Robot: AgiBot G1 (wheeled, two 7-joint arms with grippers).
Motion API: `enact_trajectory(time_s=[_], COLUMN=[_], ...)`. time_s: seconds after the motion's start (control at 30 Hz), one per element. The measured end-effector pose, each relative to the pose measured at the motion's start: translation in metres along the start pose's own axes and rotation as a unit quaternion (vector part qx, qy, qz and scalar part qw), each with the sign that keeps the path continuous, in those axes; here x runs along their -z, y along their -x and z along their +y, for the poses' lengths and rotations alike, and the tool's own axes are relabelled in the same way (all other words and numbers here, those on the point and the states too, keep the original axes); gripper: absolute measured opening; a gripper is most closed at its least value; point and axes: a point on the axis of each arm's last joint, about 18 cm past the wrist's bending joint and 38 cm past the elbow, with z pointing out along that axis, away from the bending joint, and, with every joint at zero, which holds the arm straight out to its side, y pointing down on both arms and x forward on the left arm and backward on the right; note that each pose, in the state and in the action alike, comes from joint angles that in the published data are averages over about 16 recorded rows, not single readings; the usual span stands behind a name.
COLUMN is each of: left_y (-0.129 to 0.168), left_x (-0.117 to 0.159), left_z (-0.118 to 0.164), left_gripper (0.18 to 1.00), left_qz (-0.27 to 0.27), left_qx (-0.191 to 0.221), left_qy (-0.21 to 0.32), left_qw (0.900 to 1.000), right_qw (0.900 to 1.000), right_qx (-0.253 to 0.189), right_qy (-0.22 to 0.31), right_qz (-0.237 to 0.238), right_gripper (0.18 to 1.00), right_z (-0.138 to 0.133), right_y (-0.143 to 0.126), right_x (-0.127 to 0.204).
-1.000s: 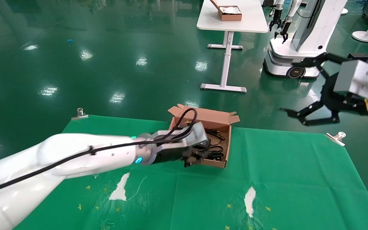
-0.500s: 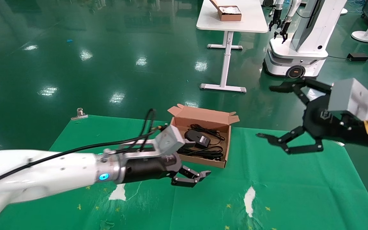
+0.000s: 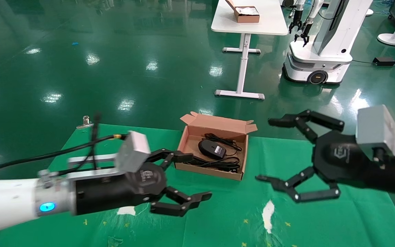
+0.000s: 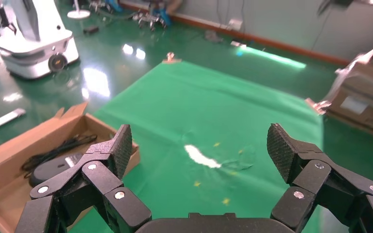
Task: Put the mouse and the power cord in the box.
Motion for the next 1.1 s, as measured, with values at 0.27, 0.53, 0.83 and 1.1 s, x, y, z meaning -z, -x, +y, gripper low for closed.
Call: enact_trajectory(time_s=[0.27,0.53,0.83,1.1], left_y=[-0.023,-0.050,-0.071,-0.072], left_x=[0.050,0.096,0.125,0.128], left_z=[-0.018,-0.037,-0.050,-0.052], left_gripper=[1.000,1.000,1.000,1.000], left_qz=[0.028,0.058,0.081,0.083], left_qx=[-0.002,-0.021,-0.043,-0.045], left_qy=[-0.041,-0.068,-0.078,-0.079], left_qw=[0.9988,0.9958,0.9928,0.9924], right_qw=[0.997,0.990,0.981,0.979], right_qx=[-0.052,-0.102,-0.138,-0.143], right_qy=[-0.034,-0.064,-0.085,-0.089], right_qz=[-0.037,-0.076,-0.107,-0.111], right_gripper=[1.001,1.001,1.001,1.001], right_z=[-0.005,-0.012,-0.018,-0.019], right_y=[0.027,0.054,0.074,0.077], right_x=[-0.004,-0.006,-0.005,-0.005])
